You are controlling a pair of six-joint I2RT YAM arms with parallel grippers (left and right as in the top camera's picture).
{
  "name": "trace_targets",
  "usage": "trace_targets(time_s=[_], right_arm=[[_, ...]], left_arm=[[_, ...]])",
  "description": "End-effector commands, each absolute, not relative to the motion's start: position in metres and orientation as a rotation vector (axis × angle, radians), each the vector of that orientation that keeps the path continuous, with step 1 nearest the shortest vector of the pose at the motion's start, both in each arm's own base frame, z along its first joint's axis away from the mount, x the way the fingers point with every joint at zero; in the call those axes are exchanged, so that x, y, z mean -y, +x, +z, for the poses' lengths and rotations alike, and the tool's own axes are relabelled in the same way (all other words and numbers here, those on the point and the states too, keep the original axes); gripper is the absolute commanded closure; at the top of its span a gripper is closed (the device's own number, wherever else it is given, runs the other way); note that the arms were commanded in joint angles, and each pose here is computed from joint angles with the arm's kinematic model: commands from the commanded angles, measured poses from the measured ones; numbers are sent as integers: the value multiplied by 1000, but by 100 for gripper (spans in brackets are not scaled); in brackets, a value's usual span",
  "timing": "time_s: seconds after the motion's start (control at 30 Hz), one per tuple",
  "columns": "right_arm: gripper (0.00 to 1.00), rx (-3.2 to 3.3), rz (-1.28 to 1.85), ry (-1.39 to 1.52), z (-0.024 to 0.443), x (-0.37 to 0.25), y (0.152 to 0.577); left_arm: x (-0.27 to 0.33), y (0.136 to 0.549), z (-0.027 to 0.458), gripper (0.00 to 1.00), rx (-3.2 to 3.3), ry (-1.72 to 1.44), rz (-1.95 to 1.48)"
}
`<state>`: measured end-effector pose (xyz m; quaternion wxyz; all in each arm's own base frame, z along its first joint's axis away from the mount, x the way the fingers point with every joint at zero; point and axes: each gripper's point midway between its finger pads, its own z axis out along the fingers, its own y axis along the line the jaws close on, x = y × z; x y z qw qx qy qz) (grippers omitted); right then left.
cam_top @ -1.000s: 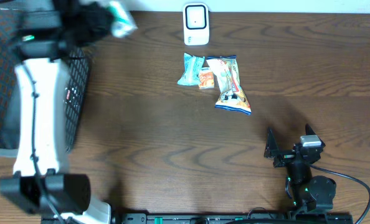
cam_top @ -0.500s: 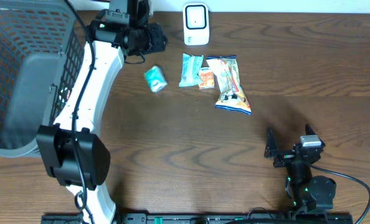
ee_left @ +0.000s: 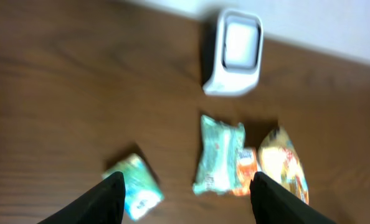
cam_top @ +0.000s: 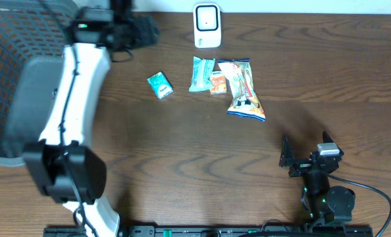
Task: Scan the item barcode
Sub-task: 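Carry the tissue pack out and drop it left of the wipes, then reach the left gripper into the basket and grasp the green Zam-Buk box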
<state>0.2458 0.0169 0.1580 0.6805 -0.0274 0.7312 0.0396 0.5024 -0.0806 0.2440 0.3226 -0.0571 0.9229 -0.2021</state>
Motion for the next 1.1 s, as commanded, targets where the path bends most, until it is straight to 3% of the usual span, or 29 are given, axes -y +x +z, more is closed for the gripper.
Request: trace_targets(time_s=[0.0, 0.13, 0.27, 0.5, 0.53, 0.7, 1.07], right_arm=[[1, -1642, 92, -59, 158, -18, 246], [1, -1642, 92, -59, 158, -18, 246], [1, -1642, 91, -59, 158, -17, 246], [1, -1642, 92, -59, 158, -18, 246], [1, -1642, 92, -59, 158, -18, 246], [1, -1642, 92, -59, 158, -18, 246], [1, -1642, 92, -59, 158, -18, 246]], left_arm=[[29, 499, 334, 36, -2187, -188, -452], [-40, 484, 374, 36, -2064, -307, -361], [-115, 459, 383, 35, -2017, -473, -260], [-246, 387, 329, 35, -2070, -967, -36], [-256, 377, 319, 29, -2085, -1031, -27], [-269, 354, 268, 22, -2219, -1173, -73], [-252, 350, 173, 22, -2702, -819, -112]])
